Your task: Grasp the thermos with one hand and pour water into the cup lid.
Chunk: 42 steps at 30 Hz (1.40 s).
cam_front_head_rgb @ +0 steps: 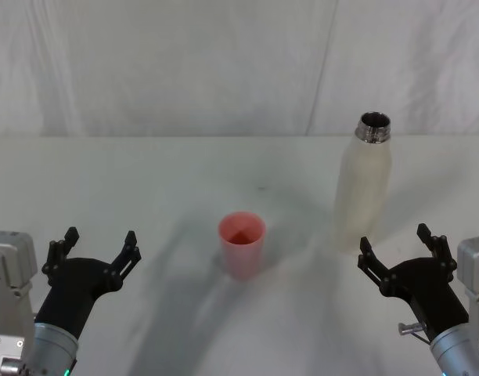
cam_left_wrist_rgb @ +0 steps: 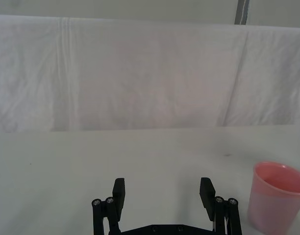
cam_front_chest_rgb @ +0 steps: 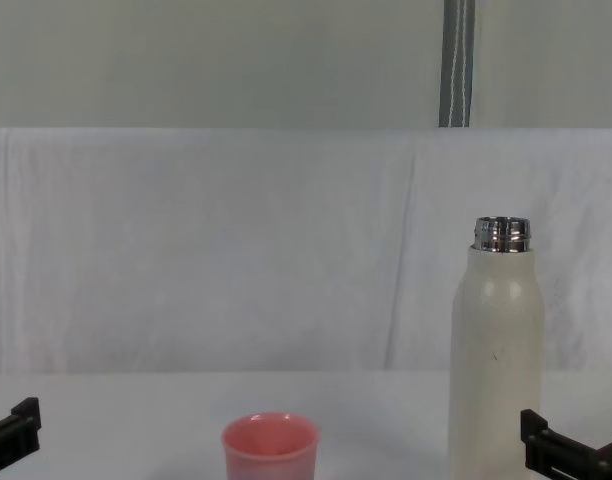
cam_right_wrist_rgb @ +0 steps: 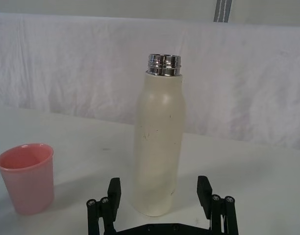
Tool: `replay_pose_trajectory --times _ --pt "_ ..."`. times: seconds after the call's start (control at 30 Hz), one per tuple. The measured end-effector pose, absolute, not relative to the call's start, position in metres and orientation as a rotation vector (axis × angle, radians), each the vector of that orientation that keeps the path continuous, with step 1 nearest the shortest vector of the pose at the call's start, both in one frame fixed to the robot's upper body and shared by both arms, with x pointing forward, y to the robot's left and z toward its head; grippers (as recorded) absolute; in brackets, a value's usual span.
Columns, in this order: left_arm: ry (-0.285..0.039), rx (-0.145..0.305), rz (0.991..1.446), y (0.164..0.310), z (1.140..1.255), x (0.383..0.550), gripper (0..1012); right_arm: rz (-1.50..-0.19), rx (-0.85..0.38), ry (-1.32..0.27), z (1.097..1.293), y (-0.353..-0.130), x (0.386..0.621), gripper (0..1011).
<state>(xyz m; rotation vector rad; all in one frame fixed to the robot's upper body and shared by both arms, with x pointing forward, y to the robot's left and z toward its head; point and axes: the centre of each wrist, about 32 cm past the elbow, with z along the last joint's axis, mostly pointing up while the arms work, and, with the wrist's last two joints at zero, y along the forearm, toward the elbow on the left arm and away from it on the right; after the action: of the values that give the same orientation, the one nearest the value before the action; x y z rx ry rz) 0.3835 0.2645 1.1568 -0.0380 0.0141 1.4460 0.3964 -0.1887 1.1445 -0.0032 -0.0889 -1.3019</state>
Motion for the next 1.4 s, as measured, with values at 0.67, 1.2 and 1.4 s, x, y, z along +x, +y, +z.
replay_pose_trajectory --times 0.67,1.2,1.4 --pt "0.014 -0.038 1.446 0.2645 1.1568 0.3835 1001 -1.302 -0.003 -0.089 1.1445 -0.1887 0.3964 1002" --pt "0.014 -0.038 1.446 0.2645 1.1568 0.3835 1001 -1.302 -0.003 -0.089 1.1445 -0.1887 0.3964 1002" --pt "0.014 -0.038 1.446 0.2645 1.1568 0.3835 1001 -1.302 -0.003 -0.089 1.1445 -0.1887 0.3964 1002"
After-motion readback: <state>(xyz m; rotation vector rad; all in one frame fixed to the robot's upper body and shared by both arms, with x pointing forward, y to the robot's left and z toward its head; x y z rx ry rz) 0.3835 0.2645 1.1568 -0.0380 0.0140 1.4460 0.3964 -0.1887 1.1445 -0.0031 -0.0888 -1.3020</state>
